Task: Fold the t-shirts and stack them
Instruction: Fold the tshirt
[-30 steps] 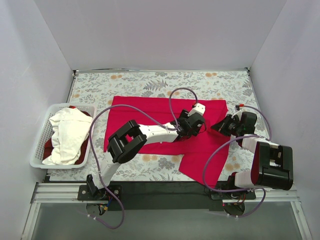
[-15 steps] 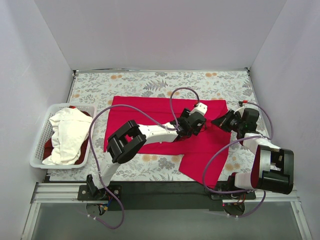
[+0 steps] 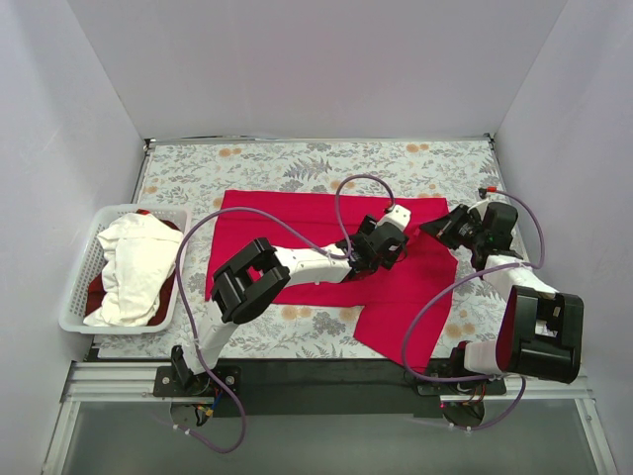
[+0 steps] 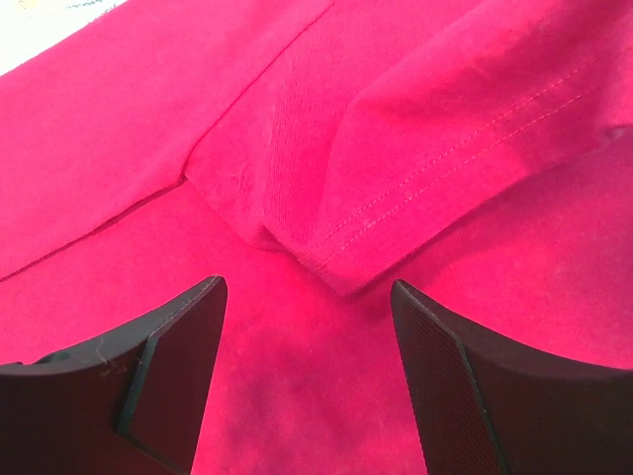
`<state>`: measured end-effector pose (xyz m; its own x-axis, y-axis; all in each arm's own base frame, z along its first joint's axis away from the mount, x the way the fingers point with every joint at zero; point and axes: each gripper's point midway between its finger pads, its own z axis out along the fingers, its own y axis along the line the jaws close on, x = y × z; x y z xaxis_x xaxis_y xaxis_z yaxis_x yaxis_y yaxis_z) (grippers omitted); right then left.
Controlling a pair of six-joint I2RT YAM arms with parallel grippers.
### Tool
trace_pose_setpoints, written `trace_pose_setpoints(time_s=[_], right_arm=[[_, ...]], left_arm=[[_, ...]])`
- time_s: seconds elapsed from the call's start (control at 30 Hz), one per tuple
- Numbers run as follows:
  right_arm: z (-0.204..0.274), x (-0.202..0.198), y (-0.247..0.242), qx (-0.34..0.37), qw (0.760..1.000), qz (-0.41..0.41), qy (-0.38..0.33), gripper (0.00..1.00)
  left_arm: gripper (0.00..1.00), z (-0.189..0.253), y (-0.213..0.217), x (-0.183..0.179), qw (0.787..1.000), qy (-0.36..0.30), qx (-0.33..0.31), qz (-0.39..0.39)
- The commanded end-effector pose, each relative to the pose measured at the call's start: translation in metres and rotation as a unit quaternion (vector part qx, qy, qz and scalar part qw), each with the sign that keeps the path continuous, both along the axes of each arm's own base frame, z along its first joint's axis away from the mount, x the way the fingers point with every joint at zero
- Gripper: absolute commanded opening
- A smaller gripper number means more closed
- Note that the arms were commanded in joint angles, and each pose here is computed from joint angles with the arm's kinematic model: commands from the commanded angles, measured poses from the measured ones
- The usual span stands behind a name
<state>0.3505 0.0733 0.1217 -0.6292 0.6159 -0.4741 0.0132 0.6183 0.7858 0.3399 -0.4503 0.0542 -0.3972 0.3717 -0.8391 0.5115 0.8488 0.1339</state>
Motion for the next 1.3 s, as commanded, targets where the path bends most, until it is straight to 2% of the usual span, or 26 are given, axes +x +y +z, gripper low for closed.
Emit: trace_pose_setpoints(time_s=[0.0, 0.27, 0.5, 0.77, 1.0, 1.27], right_arm=[[0.018, 0.011, -0.001, 0.008, 1.000, 0.002, -0.022, 0.01], [0.020, 0.011, 0.001, 0.011, 1.000, 0.006, -0.023, 0.01], [0.026, 0.011, 0.001, 0.012, 0.999, 0.007, -0.030, 0.01], [0.024, 0.009, 0.002, 0.013, 0.999, 0.009, -0.029, 0.01], [0.022, 0.005, 0.002, 0.011, 1.000, 0.009, -0.028, 0.01], [0.019, -0.003, -0.001, 0.008, 1.000, 0.002, -0.030, 0.01]], left_arm=[[0.66, 0.011, -0.006, 0.004, 1.000, -0.014, -0.021, -0.001], [0.67, 0.007, -0.018, 0.013, 0.998, -0.028, -0.045, 0.014], [0.67, -0.005, -0.016, 0.019, 0.998, -0.041, -0.034, 0.024], [0.65, 0.004, -0.008, 0.031, 0.995, -0.082, -0.027, 0.050], [0.54, 0.015, -0.004, 0.038, 0.993, -0.105, -0.013, 0.061], [0.44, 0.031, 0.005, 0.031, 0.993, -0.108, 0.032, 0.026]])
